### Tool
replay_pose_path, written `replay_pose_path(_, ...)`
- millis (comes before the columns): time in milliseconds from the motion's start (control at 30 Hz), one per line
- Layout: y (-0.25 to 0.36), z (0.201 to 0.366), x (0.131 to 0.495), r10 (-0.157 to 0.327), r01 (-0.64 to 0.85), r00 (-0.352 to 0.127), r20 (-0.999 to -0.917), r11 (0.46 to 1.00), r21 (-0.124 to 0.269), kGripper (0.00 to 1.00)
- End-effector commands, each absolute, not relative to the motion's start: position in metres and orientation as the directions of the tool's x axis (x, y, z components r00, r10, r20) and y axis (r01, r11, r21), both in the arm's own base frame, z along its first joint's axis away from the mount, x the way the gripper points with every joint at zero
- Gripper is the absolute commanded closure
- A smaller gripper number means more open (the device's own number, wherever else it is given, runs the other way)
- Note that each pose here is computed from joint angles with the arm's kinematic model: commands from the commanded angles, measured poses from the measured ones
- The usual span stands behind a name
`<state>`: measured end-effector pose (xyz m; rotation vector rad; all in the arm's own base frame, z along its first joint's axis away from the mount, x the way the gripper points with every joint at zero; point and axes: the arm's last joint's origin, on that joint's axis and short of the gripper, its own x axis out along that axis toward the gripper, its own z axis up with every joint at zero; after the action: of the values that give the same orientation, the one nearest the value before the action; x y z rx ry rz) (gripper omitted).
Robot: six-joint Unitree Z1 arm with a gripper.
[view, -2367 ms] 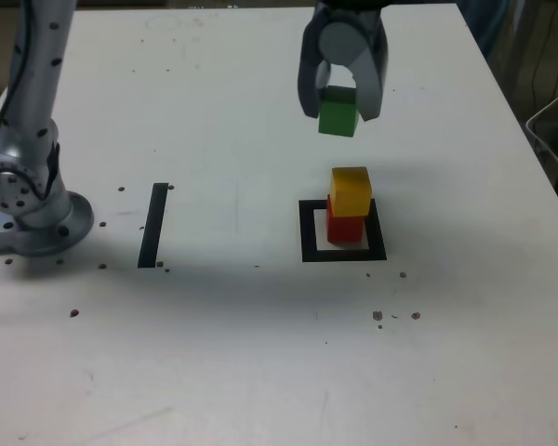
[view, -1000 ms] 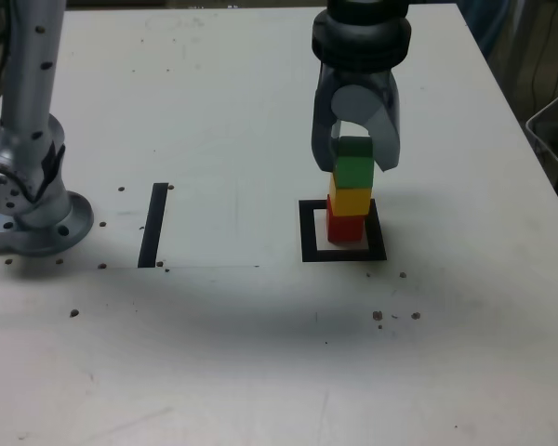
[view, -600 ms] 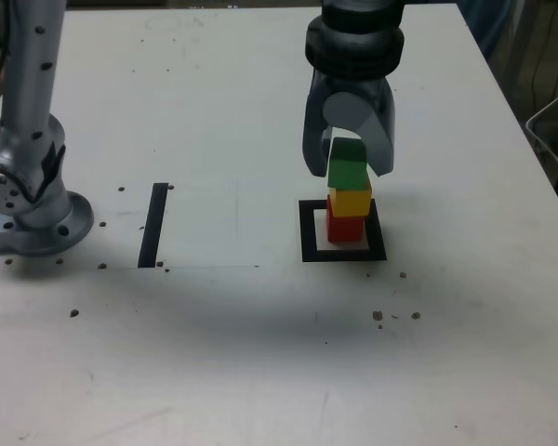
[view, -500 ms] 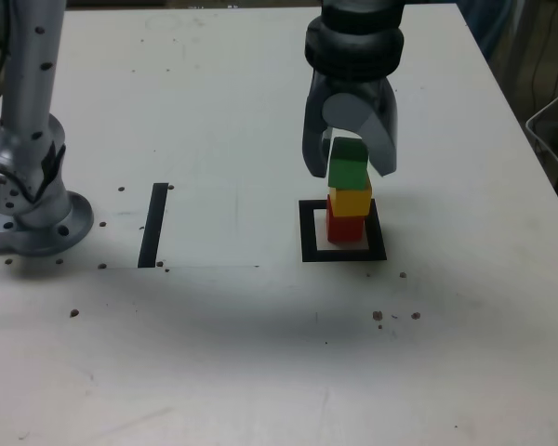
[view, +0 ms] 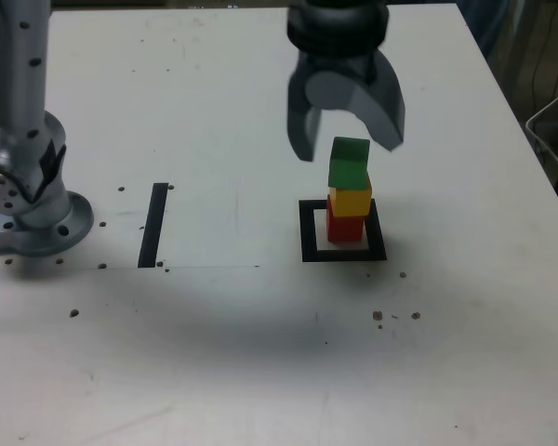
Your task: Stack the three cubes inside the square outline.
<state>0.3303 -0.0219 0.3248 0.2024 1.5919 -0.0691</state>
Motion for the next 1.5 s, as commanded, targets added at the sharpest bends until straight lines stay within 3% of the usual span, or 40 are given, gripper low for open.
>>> replay_pose_path(0, -0.021, 0.340, 0.317, 0.088, 0.173, -0.001, -0.9961, 0.981, 0.086, 0.00)
replay_pose_path(200, -0.017, 0.362, 0.278, 0.087, 0.174, 0.017, -0.9961, 0.981, 0.089, 0.00)
replay_pose_path(400, -0.010, 0.360, 0.234, 0.075, 0.160, -0.016, -0.9971, 0.985, 0.072, 0.00)
replay_pose_path(533, -0.009, 0.346, 0.210, 0.060, 0.157, -0.079, -0.9951, 0.986, 0.047, 0.00)
replay_pose_path(667, -0.009, 0.325, 0.192, 0.044, 0.153, -0.148, -0.9880, 0.988, 0.021, 0.00)
replay_pose_path(833, -0.009, 0.298, 0.174, 0.025, 0.140, -0.196, -0.9803, 0.990, -0.003, 0.00)
replay_pose_path(1000, -0.009, 0.276, 0.159, 0.002, 0.122, -0.215, -0.9767, 0.992, -0.024, 0.00)
replay_pose_path(1267, -0.009, 0.249, 0.141, -0.004, 0.106, -0.192, -0.9814, 0.994, -0.025, 0.00)
replay_pose_path(1467, -0.008, 0.237, 0.137, 0.004, 0.097, -0.225, -0.9744, 0.995, -0.018, 0.00)
